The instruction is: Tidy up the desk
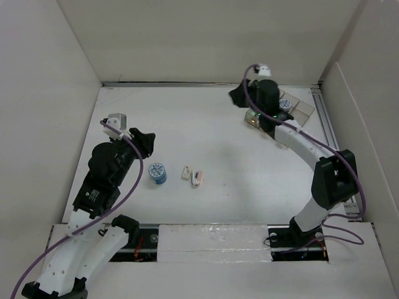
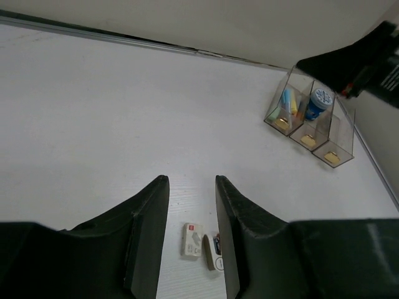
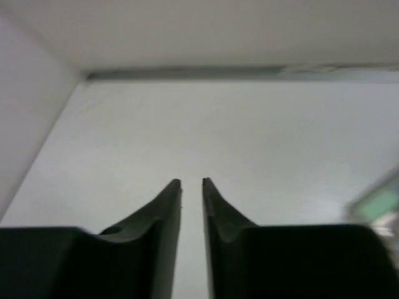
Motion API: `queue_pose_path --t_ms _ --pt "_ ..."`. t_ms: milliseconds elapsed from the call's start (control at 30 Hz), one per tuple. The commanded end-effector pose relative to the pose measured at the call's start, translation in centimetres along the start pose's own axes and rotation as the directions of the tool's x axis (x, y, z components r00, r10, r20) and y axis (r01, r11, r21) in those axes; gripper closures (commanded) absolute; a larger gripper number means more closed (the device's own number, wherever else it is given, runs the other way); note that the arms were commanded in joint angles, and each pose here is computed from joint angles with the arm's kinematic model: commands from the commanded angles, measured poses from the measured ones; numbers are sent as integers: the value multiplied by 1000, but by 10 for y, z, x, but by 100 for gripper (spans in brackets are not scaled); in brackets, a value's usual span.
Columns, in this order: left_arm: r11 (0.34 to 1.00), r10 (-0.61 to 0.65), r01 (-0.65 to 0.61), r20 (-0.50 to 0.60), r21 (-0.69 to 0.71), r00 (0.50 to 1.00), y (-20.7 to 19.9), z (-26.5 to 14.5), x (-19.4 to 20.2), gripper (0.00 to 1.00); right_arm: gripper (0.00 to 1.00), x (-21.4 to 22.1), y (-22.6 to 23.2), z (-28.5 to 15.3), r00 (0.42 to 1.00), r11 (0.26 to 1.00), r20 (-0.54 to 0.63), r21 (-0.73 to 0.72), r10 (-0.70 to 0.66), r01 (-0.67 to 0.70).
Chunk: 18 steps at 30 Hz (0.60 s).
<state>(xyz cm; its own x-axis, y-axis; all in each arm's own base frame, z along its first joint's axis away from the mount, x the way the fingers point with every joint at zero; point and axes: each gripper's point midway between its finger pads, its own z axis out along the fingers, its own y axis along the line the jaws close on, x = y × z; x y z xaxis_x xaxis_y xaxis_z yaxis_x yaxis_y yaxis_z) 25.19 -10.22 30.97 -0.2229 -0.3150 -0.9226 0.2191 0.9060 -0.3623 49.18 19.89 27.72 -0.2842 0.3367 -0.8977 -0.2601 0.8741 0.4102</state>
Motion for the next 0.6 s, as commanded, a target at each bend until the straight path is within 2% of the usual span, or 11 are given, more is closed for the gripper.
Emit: queue_pose_path --t_ms 0,33,67,133,167,233,267,367,400,433,567 --pt "1000 -13 14 65 -8 998 0 -4 -16 69 69 96 94 -6 972 937 -175 -337 -158 92" --pt "1000 -16 18 79 -24 997 3 -6 -19 70 64 122 131 -17 959 908 -201 -407 -199 103" --pt "999 -19 21 94 -25 995 3 -9 -22 72 52 141 142 -24 949 896 -222 -429 -224 111" --pt "997 -30 38 130 -60 991 10 -15 -29 73 37 163 171 -41 935 858 -228 -497 -270 126" --pt "997 -40 51 162 -64 986 11 -22 -35 73 24 180 196 -58 925 822 -231 -555 -301 129" --pt "990 -59 84 210 -110 976 21 -29 -43 71 13 200 215 -77 911 779 -220 -608 -349 152" --pt "989 -67 96 239 -111 969 22 -36 -48 65 8 214 232 -92 900 746 -218 -648 -378 156" --pt "984 -85 125 284 -129 955 28 -45 -55 47 0 239 243 -98 883 720 -213 -671 -418 179" --pt "983 -85 126 286 -131 954 28 -45 -55 45 0 262 242 -97 862 721 -254 -672 -438 169" --pt "983 -84 126 285 -132 955 28 -45 -55 44 0 256 252 -90 863 715 -247 -678 -440 170" --pt "985 -78 115 266 -126 961 26 -41 -52 43 0 283 277 -95 829 673 -253 -716 -499 187"
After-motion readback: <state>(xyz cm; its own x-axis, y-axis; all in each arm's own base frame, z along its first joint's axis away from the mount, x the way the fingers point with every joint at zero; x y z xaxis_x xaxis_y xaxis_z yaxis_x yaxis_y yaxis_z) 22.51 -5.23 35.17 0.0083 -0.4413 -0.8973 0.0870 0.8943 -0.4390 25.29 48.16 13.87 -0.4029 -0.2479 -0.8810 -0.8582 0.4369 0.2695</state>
